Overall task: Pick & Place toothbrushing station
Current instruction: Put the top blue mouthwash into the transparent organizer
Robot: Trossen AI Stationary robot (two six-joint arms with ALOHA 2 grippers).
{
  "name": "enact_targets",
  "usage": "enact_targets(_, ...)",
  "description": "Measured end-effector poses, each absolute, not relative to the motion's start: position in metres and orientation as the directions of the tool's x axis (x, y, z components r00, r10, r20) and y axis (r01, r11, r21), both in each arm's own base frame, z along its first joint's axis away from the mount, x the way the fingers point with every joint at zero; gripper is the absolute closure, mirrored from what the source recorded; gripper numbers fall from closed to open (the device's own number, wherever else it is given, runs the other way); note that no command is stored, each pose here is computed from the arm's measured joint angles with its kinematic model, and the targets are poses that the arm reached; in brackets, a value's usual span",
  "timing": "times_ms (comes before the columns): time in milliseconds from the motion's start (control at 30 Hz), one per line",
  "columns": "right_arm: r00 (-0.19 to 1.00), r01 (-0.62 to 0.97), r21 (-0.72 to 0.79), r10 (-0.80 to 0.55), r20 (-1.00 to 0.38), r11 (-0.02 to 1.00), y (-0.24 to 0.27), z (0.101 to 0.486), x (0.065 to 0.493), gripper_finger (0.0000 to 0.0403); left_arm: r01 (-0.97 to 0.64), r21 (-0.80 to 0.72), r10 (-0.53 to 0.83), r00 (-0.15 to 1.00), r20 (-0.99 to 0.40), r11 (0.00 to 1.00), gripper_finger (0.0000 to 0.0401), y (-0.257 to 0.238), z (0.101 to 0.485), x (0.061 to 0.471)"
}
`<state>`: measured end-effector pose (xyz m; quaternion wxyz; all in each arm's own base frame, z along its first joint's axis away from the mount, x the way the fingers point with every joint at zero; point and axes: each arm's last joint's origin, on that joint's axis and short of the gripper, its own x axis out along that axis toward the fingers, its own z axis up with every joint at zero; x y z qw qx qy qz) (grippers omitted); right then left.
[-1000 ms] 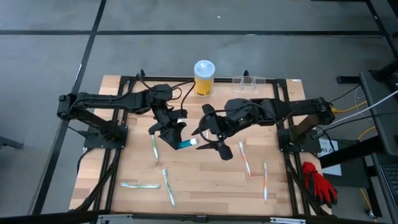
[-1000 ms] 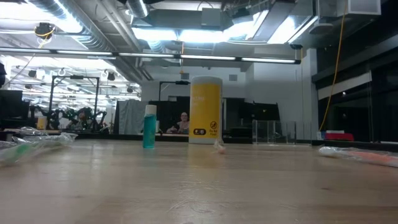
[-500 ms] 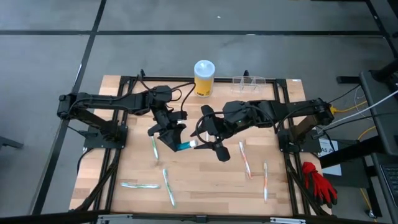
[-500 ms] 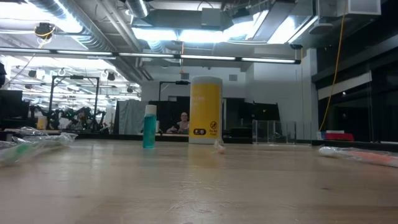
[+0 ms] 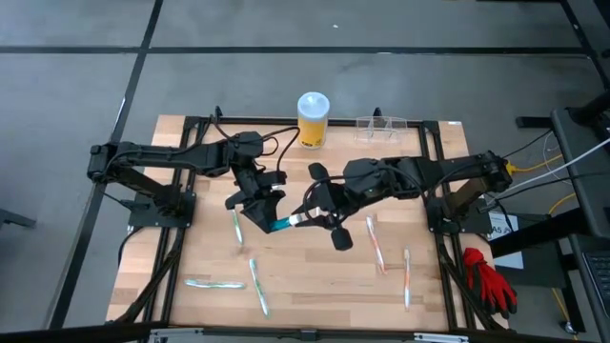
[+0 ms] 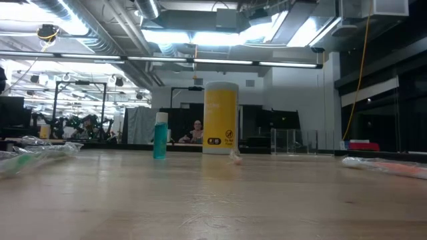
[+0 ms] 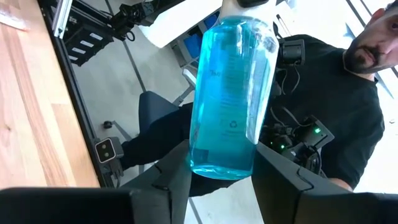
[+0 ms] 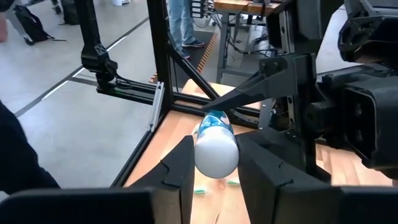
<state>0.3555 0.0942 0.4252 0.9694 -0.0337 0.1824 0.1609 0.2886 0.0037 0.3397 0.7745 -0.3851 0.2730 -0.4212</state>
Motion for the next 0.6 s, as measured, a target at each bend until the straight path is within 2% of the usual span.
enact_targets(233, 0.887, -0.308, -0.001, 0.286, -0.362, 0.951, 0.098, 0.426, 0.355, 0.0304, 0.457, -0.812, -0.857, 0.505, -0.097, 0.362, 0.0236, 0.01, 0.34, 0.288)
enact_targets(400, 0.89, -0.28, -0.012, 0.255, -0.377, 0.96, 0.099, 0.435, 0.35, 0.0305, 0.47, -0.788, -0.84, 0.532, -0.107, 0.398, 0.0235, 0.02, 0.339, 0.287)
enact_targets(533, 0.872, -0.247, -0.022, 0.213, -0.44, 0.969, 0.099, 0.439, 0.343, 0.0303, 0.449, -0.779, -0.819, 0.557, -0.138, 0.437, 0.0235, 0.033, 0.332, 0.284)
enact_targets(600, 0.86, -0.273, 0.013, 0.25, -0.444, 0.962, 0.102, 0.446, 0.336, 0.0303, 0.421, -0.782, -0.804, 0.571, -0.165, 0.459, 0.0235, 0.042, 0.327, 0.278)
